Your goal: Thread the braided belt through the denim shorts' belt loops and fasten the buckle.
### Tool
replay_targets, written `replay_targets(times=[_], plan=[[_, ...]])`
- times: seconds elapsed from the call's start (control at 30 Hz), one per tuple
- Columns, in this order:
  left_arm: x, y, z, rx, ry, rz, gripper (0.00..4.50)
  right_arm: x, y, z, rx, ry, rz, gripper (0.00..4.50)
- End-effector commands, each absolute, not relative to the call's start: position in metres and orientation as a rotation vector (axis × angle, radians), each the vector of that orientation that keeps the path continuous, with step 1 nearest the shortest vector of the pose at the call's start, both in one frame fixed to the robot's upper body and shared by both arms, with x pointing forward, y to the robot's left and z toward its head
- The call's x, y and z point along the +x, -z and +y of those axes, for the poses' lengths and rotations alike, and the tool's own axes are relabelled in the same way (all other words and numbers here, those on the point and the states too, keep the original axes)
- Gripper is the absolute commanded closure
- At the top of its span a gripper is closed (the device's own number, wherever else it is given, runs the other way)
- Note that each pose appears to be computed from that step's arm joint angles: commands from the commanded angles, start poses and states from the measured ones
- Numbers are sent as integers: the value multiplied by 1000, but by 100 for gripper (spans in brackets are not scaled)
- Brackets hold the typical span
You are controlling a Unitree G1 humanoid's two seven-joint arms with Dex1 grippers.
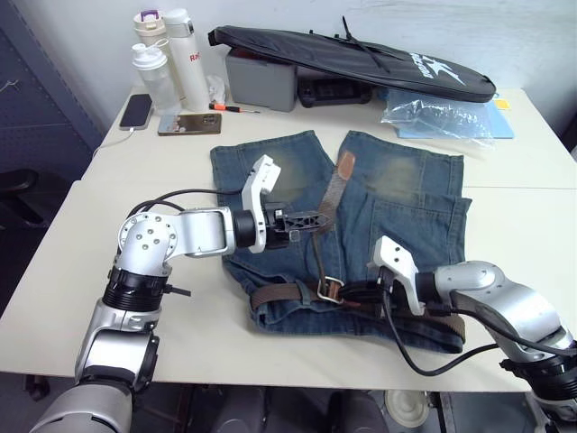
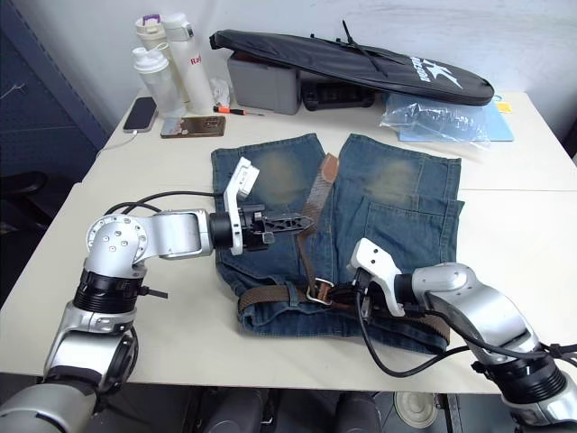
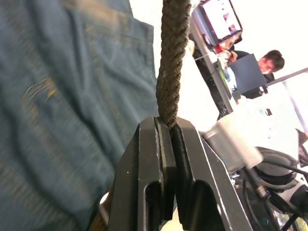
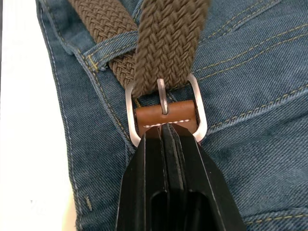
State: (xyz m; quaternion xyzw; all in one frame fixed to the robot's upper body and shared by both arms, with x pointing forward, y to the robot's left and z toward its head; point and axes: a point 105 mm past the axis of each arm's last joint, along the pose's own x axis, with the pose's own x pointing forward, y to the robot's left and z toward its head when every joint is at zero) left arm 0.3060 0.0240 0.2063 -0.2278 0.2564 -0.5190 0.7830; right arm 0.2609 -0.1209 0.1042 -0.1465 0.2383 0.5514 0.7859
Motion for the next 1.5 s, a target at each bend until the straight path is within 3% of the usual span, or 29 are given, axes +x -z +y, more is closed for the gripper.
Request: replay_targets(times=[0.03,0.2,0.47,1.2,1.5], plan=[[307,-255,23,-538,1206,351,450,256,-80,-133,-340,-1155,643,445],[310,-258,31,-551,1193,328,450,256,-81,-132,-324,-1153,638,445],[308,-219,53,-518,1092,437,450,264,-111,-112,-200,-1204,456,445],[312,-221,75,-533,1005,427,450,266,-104,-96,-66,-1272,471,445],[307,-198,98,-488,916,495,450,271,-118,-98,1,-1279,450,445]])
